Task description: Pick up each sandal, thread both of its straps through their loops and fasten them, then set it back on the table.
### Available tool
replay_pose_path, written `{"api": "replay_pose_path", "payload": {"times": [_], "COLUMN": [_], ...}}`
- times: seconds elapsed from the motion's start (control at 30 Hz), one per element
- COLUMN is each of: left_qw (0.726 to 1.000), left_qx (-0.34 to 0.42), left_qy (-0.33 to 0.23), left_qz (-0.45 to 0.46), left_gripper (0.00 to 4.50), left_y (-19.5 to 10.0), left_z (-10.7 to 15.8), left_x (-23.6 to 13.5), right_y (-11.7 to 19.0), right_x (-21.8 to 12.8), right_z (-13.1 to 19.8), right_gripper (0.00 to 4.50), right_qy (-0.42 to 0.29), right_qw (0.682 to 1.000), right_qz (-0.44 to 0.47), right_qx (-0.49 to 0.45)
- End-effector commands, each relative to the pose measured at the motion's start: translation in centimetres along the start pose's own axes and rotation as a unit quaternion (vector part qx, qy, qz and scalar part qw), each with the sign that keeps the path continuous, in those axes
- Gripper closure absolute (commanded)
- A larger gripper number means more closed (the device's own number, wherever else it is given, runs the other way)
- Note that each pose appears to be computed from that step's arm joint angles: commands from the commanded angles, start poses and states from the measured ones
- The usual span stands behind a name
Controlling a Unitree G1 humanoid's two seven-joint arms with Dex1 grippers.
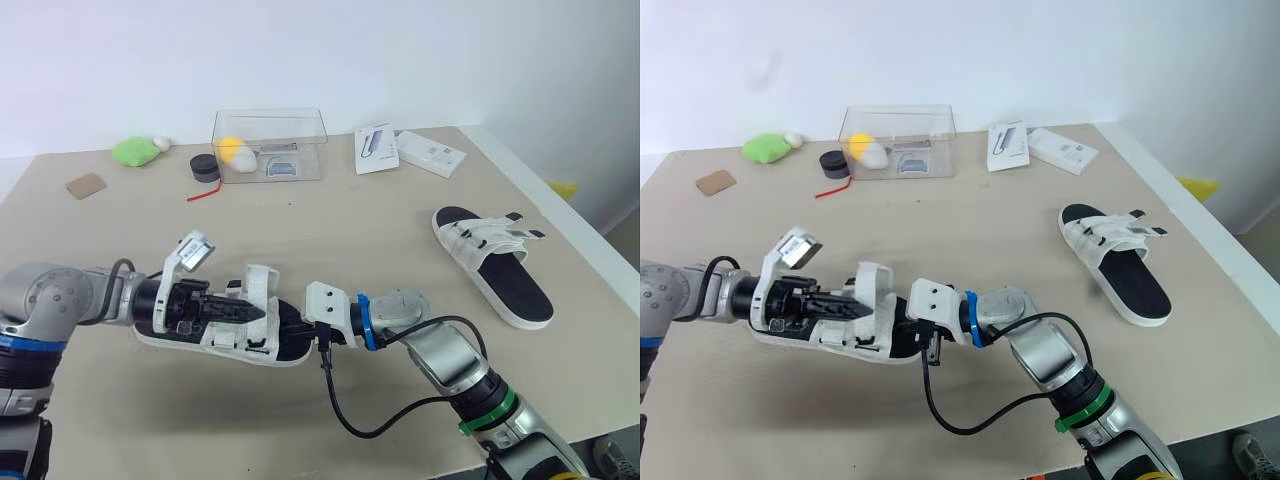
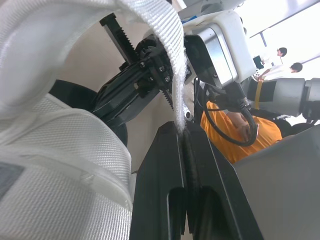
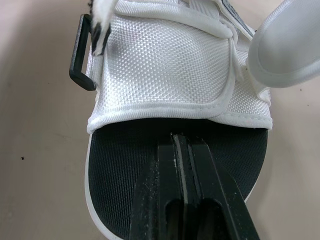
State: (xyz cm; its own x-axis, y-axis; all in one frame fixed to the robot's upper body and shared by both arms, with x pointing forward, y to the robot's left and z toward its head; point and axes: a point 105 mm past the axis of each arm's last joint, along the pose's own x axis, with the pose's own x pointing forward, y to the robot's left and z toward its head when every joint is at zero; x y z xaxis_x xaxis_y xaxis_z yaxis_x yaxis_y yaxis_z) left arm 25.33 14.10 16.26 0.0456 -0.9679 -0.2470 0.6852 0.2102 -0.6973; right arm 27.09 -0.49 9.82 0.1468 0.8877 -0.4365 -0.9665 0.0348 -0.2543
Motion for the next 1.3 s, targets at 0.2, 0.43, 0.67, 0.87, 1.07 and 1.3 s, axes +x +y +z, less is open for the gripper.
{"api": "replay_pose_path", "payload": {"times": [0.2,0.43,0.67,0.87,1.07,1.3], "left_qw": [0.999,1.0,0.999,0.999,0.998,0.998], "left_qx": [-0.011,-0.023,-0.028,-0.037,-0.027,-0.037], "left_qy": [0.03,0.019,0.012,0.02,0.031,0.016], "left_qz": [-0.009,-0.011,-0.016,-0.021,-0.045,-0.044], "left_gripper": [4.44,4.44,4.44,4.44,4.44,4.44], "left_y": [0.6,0.9,0.8,0.6,-0.4,0.9], "left_z": [-0.9,-0.1,0.3,-0.4,-0.7,-0.5], "left_x": [0.3,0.5,0.8,0.8,0.4,0.0], "right_y": [1.1,1.1,1.1,1.1,1.0,0.9], "right_x": [0.6,0.6,0.7,0.7,0.8,0.8], "right_z": [-2.8,-2.7,-2.6,-2.6,-2.6,-2.6], "right_gripper": [4.5,4.5,4.5,4.5,4.5,4.5], "right_qy": [0.05,0.048,0.046,0.046,0.045,0.045], "right_qw": [0.998,0.998,0.998,0.998,0.998,0.998], "right_qz": [0.011,0.008,0.007,0.007,0.007,0.007], "right_qx": [0.035,0.036,0.037,0.038,0.038,0.036]}}
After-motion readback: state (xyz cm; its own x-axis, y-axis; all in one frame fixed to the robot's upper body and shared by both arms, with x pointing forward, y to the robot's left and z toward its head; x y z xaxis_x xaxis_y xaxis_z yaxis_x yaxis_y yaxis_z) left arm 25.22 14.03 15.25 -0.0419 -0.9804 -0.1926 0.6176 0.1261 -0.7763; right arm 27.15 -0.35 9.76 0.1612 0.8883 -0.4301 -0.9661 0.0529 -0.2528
